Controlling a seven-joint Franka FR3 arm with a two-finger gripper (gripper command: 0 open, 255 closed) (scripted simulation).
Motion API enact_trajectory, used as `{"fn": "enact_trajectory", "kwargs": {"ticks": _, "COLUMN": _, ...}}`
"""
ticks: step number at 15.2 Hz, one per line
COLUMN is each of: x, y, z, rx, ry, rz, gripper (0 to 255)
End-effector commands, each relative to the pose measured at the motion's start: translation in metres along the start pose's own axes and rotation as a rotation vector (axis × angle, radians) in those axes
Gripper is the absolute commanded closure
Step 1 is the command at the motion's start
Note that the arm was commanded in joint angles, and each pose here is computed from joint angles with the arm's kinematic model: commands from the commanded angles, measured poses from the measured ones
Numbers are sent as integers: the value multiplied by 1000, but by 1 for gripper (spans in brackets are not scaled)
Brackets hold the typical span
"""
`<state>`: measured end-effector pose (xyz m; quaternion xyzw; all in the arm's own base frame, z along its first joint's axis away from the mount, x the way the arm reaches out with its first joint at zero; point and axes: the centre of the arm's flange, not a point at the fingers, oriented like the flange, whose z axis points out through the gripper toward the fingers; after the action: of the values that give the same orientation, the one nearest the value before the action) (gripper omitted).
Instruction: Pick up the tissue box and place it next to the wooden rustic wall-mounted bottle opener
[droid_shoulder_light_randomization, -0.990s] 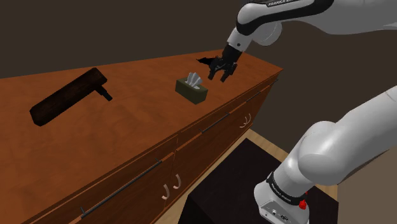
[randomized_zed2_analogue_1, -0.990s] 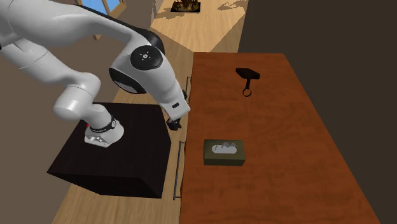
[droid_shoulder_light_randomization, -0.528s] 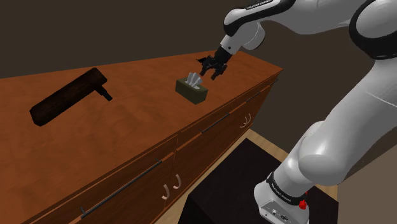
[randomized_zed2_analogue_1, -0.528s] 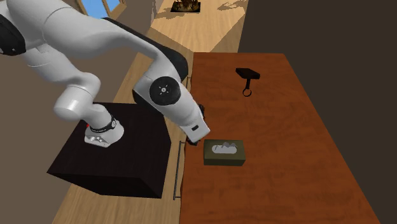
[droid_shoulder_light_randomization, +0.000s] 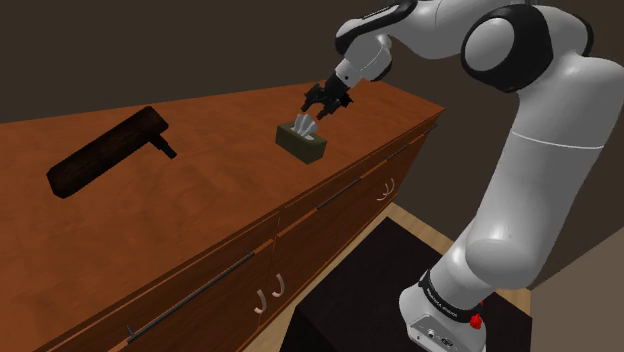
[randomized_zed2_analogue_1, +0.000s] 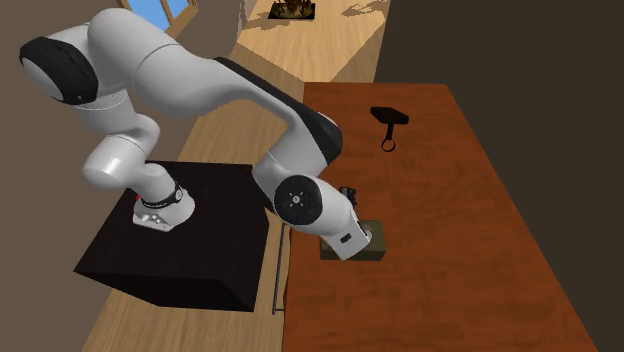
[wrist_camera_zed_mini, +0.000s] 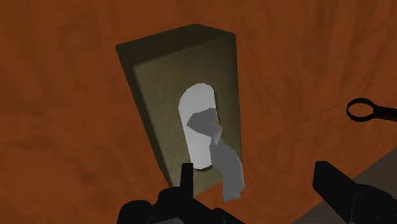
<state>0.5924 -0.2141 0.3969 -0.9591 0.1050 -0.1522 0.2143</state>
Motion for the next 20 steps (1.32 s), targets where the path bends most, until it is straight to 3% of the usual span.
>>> {"fn": "enact_trajectory", "kwargs": {"ticks": 1, "x": 21, "y": 11, "z": 13, "rx": 30, "ry": 27, "rz": 0, "gripper": 0}}
{"fn": "enact_trajectory", "kwargs": {"ticks": 10, "x": 28, "y": 13, "z": 56, "rx": 37, "ry": 34, "rz": 0, "gripper": 0}}
{"fn": "enact_trajectory", "kwargs": {"ticks": 17, "x": 28, "y": 13, "z": 56, "rx": 37, "ry": 34, "rz": 0, "gripper": 0}}
{"fn": "enact_trajectory", "kwargs": {"ticks": 18, "x": 28, "y": 13, "z": 56, "rx": 37, "ry": 34, "rz": 0, "gripper": 255}}
{"fn": "enact_trajectory", "kwargs": {"ticks": 20, "x": 28, "y": 13, "z": 56, "rx": 37, "ry": 34, "rz": 0, "gripper": 255}}
